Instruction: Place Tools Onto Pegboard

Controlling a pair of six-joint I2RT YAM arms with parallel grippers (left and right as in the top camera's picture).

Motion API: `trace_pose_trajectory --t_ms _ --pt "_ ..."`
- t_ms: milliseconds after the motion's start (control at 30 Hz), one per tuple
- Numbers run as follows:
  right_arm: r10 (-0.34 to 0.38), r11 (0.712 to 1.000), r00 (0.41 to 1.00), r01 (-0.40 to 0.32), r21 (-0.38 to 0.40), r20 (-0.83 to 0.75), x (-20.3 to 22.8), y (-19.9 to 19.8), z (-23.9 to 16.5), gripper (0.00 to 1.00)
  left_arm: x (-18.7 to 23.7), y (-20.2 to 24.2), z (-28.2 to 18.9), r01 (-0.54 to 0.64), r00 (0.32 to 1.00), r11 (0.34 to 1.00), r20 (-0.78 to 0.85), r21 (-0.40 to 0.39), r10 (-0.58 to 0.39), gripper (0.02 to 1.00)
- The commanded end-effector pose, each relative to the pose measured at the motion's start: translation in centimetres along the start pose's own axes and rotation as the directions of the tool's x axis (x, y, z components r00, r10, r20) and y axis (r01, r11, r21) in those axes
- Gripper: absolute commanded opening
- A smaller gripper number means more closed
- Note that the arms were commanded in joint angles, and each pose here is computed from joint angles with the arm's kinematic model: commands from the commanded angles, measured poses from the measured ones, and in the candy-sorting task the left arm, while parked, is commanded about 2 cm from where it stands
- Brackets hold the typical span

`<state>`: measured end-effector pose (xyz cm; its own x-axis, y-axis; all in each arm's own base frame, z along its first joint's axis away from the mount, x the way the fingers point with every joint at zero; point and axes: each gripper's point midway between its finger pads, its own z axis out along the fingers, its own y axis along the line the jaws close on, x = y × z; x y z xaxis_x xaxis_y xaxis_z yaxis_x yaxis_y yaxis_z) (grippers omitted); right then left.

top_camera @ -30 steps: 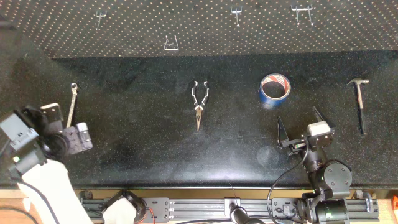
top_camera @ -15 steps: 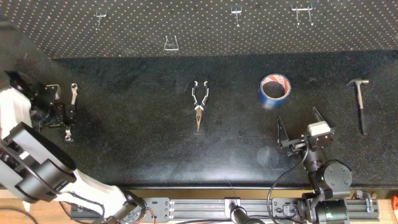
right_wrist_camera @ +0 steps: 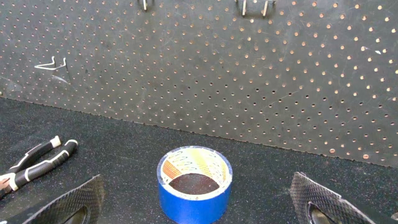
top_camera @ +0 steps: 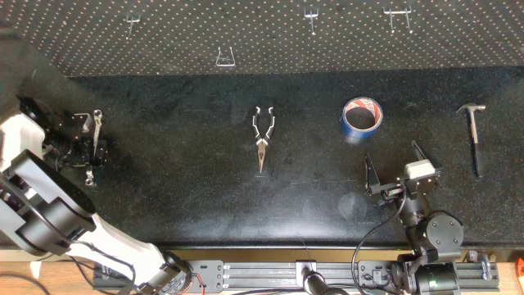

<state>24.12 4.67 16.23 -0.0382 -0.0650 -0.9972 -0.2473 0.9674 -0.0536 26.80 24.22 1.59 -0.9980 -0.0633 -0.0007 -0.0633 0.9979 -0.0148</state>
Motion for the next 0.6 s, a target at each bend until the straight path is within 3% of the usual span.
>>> trace_pose_trajectory --t_ms 33,67,167,233,333,433,467,533,600 --pt "-0.01 1.0 1.0 0.01 -0.002 -0.001 0.1 0.1 0.0 0.976 -0.4 -0.4 1.1 -0.014 1.0 0.999 -0.007 0.039 0.015 0.939" --pt "-0.01 1.0 1.0 0.01 -0.002 -0.001 0.1 0.1 0.0 0.976 -0.4 -0.4 1.1 -0.014 1.0 0.999 -0.007 0.039 0.015 0.522" --pt "-0.01 1.0 1.0 0.01 -0.002 -0.001 0.1 0.1 0.0 0.976 -0.4 -0.4 1.1 -0.014 1.0 0.999 -0.007 0.039 0.014 0.152" --pt "-0.01 1.0 1.0 0.01 -0.002 -0.001 0.1 0.1 0.0 0.976 -0.4 -0.4 1.1 -0.014 1.0 0.999 -0.006 0.039 0.015 0.031" --pt "-0.01 1.0 1.0 0.01 -0.002 -0.001 0.1 0.1 0.0 0.976 -0.5 -0.3 1.1 -0.014 1.0 0.999 -0.002 0.036 0.014 0.029" --pt "-0.01 1.0 1.0 0.01 -0.002 -0.001 0.1 0.1 0.0 0.976 -0.9 -0.6 -1.9 0.072 0.995 0.997 0.06 0.022 -0.073 0.029" --pt "-0.01 1.0 1.0 0.01 -0.002 -0.001 0.1 0.1 0.0 0.976 -1.9 0.4 -4.5 0.145 0.979 0.989 0.149 -0.034 -0.139 0.027" --pt "-0.01 1.0 1.0 0.01 -0.002 -0.001 0.1 0.1 0.0 0.976 -3.7 1.3 -10.8 0.155 0.935 0.978 0.341 -0.141 -0.099 0.029" --pt "-0.01 1.0 1.0 0.01 -0.002 -0.001 0.1 0.1 0.0 0.976 -5.1 -0.9 -17.4 0.236 0.831 0.966 0.537 -0.102 -0.146 0.029"
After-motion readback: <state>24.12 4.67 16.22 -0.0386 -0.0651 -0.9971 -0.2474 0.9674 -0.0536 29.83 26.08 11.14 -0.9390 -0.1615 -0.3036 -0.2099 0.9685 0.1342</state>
